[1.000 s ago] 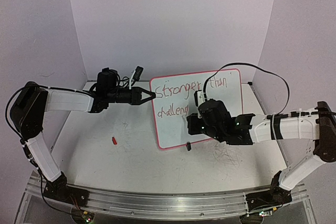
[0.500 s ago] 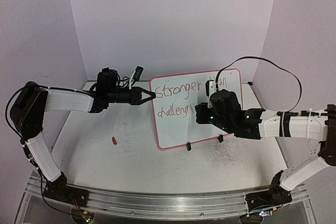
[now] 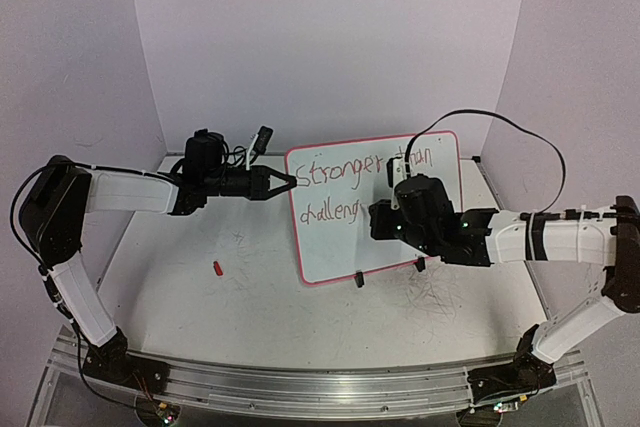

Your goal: Write a sentence on the whiteboard

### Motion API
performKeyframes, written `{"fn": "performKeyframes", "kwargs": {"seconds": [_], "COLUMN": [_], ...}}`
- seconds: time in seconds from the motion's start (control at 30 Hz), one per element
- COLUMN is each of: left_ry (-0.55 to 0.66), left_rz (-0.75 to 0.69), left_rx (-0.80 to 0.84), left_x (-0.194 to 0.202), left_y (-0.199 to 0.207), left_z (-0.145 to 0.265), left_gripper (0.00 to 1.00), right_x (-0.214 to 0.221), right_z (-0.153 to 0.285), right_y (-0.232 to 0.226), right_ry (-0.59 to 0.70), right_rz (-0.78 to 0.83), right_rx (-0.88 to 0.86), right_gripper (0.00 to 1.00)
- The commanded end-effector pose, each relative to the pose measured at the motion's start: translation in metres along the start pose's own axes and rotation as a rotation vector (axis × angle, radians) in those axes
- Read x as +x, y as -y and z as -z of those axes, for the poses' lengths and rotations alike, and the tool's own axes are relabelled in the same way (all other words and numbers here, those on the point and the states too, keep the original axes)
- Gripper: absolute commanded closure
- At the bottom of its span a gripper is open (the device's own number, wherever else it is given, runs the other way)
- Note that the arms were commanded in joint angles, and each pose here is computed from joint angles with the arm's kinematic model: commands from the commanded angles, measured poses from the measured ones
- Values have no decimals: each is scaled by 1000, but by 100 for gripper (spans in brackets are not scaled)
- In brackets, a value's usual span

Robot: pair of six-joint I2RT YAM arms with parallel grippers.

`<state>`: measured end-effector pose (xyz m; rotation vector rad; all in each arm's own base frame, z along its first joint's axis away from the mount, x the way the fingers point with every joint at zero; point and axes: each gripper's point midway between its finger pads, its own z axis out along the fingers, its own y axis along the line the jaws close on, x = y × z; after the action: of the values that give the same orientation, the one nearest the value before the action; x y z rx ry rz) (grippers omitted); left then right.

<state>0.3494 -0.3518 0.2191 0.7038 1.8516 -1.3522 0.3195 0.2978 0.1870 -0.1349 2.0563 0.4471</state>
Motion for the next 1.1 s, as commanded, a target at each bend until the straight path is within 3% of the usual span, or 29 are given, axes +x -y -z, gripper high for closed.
{"fn": "performKeyframes", "kwargs": {"seconds": [0.0, 0.6, 1.07], "left_ry": [-22, -23, -22], "left_rz": [3, 5, 2], "left_rx": [18, 17, 18], "left_x": [1, 2, 2], "left_y": [9, 8, 8], "left_z": [0, 0, 0], "left_gripper": [100, 100, 100], "right_x": [-12, -22, -32], "right_z": [-2, 3, 1], "right_y": [-3, 12, -2], "right_ry": [34, 69, 88], "right_rz": [-16, -38, -16], "right_rx": [-5, 64, 11], "right_gripper": [100, 100, 100]}}
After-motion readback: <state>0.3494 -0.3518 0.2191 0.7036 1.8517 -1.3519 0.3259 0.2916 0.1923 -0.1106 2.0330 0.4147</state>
